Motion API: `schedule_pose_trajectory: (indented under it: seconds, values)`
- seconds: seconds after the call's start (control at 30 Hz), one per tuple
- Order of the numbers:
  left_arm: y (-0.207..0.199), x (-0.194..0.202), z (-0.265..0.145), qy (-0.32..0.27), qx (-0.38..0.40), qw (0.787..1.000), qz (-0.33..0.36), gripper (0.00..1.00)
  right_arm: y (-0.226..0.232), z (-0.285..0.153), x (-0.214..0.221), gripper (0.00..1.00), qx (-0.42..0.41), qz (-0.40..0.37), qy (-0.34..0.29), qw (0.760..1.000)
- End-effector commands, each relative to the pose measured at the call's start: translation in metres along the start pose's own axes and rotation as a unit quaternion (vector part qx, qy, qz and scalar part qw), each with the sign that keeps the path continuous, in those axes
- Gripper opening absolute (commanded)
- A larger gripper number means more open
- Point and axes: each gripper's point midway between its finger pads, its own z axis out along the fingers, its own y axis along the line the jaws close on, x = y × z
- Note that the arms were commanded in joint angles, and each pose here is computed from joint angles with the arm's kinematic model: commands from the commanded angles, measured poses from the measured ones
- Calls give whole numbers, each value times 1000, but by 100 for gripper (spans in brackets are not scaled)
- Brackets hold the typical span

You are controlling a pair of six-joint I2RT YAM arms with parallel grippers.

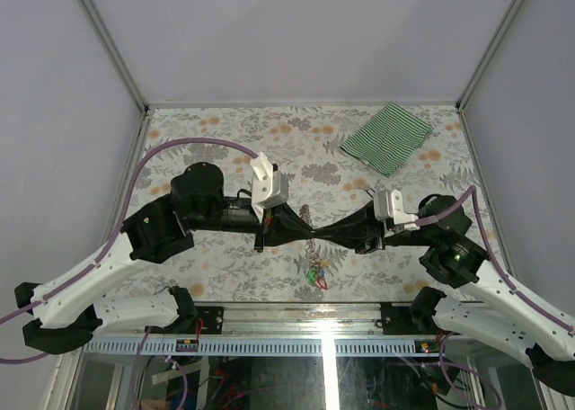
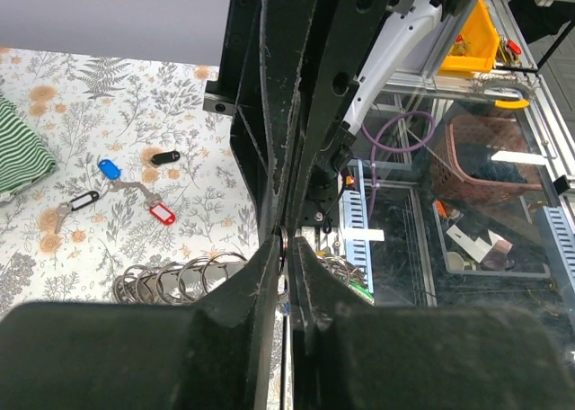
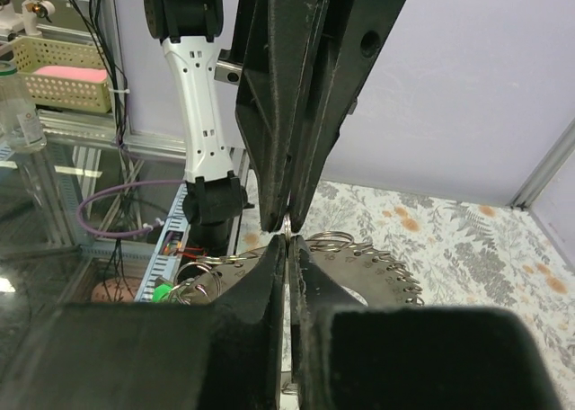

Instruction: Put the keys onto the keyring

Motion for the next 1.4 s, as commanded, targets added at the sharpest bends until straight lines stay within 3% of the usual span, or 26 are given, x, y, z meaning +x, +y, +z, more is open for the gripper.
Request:
schedule_pose_trajectory:
  seconds: [0.0, 0.33, 0.67, 1.23, 1.37]
  values:
    - [-2, -35, -12, -55, -19, 998, 35, 13, 0, -3, -42, 0, 11, -57, -93, 994]
    - [-5, -57, -36, -141, -51, 988, 30, 37, 0, -3, -58, 0, 17, -15, -191, 981]
    - [-4, -57, -34, -156, -51, 986, 19, 47, -7, -11, -80, 0, 38, 4, -275, 961]
    - [-14, -67, -27, -198, -12, 980, 13, 47, -4, -8, -83, 0, 21, 2, -288, 958]
    - [-14, -65, -22, -194, -3, 981, 11, 42, -3, -7, -83, 0, 14, -1, -286, 958]
